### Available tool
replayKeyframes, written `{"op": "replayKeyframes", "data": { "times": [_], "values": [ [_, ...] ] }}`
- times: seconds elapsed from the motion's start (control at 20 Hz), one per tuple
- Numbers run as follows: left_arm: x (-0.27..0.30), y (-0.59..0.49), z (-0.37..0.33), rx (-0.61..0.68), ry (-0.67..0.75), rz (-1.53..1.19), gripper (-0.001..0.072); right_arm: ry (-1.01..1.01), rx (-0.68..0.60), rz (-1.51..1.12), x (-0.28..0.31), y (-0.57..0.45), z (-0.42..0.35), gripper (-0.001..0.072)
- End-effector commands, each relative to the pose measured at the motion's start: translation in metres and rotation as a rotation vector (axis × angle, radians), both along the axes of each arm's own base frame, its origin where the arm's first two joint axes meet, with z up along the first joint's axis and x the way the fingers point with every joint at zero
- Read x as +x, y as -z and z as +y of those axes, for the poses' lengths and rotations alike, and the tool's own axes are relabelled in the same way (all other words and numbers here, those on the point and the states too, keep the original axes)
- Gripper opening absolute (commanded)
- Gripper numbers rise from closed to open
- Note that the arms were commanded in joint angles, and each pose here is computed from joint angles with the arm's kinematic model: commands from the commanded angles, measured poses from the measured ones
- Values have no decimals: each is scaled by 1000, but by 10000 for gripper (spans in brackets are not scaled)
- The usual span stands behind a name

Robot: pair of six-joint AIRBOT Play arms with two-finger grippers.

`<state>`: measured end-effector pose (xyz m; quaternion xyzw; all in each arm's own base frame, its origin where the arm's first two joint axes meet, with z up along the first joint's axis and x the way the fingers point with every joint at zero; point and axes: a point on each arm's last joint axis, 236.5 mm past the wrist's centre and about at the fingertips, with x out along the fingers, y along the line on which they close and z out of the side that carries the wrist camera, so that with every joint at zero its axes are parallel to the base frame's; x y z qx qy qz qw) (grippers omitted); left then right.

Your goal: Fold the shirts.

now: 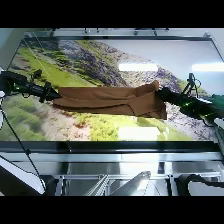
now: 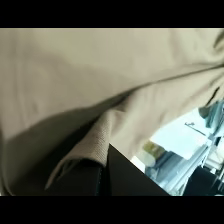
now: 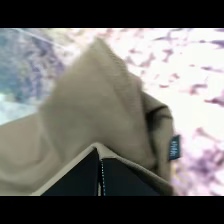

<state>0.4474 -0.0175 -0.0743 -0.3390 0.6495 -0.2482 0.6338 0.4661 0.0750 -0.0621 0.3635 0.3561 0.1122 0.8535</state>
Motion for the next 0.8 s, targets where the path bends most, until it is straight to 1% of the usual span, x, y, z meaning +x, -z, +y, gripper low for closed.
{"op": "replayKeyframes", "data": {
  "times": [0.0, 0.3, 0.55, 0.6, 0.65, 0.7, 0.75],
  "values": [
    [16, 15, 6, 27, -44, -20, 4, 12, -25, 34, 1, 18, -5, 19],
    [13, 25, 15, 83, -41, -8, 4, 18, -59, 43, 1, 24, -11, 19],
    [14, 24, 17, 80, -55, -2, 6, 4, -71, 43, -1, 25, -10, 20],
    [13, 23, 16, 74, -58, 2, 21, -10, -59, 40, -2, 23, -7, 53],
    [13, 22, 15, 65, -67, 14, 170, -22, -41, 34, -3, 20, -4, 295],
    [11, 20, 14, 61, -65, 25, 331, -44, -16, 19, -4, 12, -1, 499],
    [9, 16, 14, 54, -53, 29, 336, -67, 11, 1, -6, 2, -2, 516]
  ]
}}
